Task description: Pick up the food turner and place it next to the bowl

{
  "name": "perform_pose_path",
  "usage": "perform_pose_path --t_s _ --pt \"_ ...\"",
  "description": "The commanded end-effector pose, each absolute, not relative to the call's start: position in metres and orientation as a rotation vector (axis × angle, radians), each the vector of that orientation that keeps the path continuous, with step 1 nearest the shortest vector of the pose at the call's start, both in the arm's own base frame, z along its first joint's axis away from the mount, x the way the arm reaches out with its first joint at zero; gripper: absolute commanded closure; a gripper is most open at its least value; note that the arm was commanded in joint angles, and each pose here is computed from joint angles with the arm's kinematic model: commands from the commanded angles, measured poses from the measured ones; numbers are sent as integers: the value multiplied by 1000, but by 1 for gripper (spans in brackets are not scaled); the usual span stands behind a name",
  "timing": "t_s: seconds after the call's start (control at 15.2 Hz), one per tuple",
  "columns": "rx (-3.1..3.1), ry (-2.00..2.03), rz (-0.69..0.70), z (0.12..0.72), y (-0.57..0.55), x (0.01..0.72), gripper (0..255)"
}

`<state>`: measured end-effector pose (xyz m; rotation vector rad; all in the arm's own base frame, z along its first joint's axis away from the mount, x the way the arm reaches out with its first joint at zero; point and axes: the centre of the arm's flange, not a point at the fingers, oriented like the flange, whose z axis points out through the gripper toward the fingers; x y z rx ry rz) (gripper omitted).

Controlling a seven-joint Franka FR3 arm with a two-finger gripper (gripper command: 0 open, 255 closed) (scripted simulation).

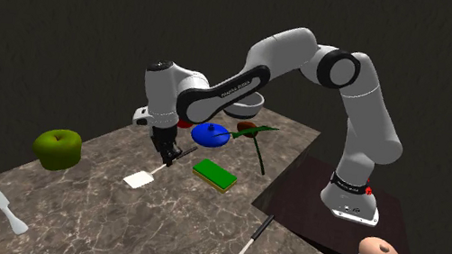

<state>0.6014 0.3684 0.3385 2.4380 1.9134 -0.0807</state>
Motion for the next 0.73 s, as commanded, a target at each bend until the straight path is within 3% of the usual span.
perform_pose_path --t_s 0.0,0.66 --pt "2438 1913 -81 339 368 601 255" --pt "2438 1913 -81 365 368 601 255"
